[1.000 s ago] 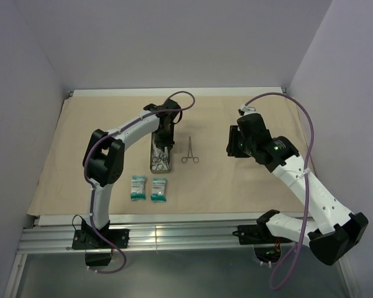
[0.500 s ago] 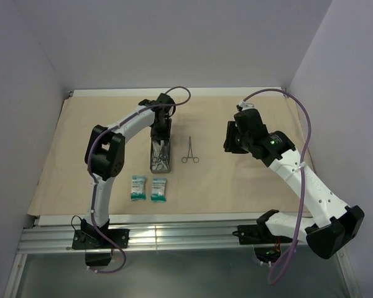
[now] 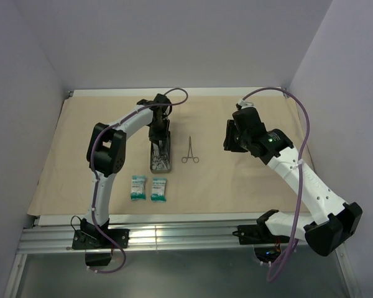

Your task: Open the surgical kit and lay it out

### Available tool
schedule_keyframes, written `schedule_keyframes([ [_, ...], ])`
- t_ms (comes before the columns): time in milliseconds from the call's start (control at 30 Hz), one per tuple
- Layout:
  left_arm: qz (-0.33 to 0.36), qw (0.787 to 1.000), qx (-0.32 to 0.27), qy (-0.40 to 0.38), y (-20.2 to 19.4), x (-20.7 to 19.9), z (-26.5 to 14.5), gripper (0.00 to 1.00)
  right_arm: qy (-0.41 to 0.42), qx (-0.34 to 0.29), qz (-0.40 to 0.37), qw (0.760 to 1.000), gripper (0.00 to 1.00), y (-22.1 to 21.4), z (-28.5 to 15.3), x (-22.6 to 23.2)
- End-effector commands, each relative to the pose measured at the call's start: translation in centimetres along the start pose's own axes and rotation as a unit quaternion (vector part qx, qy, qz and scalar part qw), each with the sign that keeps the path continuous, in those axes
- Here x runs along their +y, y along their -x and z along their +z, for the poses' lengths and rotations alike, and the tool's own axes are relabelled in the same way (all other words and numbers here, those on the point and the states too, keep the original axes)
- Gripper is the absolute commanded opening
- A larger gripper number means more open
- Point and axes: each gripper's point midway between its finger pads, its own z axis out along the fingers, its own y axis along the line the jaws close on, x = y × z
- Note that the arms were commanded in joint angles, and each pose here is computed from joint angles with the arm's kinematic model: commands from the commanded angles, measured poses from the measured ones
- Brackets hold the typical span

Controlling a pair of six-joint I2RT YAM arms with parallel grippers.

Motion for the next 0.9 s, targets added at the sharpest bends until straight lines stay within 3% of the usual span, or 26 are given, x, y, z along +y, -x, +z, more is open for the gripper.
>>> schedule_keyframes([
  [0,0.019,1.000,-0.007,-0.023,0.7,-1.0,0.1,0.38,0.003,-0.036,0.016,0.999,0.42,2.4,-0.8,0.4],
  [233,0.024,0.999,-0.002,-0.022,0.5,-0.8,0.5,0.37,0.002,-0.033,0.017,0.999,0.42,2.3,-0.5,0.5],
  [600,0.016,0.997,-0.071,-0.034,3.9,-1.9,-4.3,0.38,0.002,-0.030,0.017,0.999,0.42,1.9,-0.5,0.3],
  [867,0.020,0.998,-0.043,-0.037,2.8,-1.8,-3.0,0.38,-0.003,-0.029,0.015,0.999,0.42,1.8,-0.7,0.0],
])
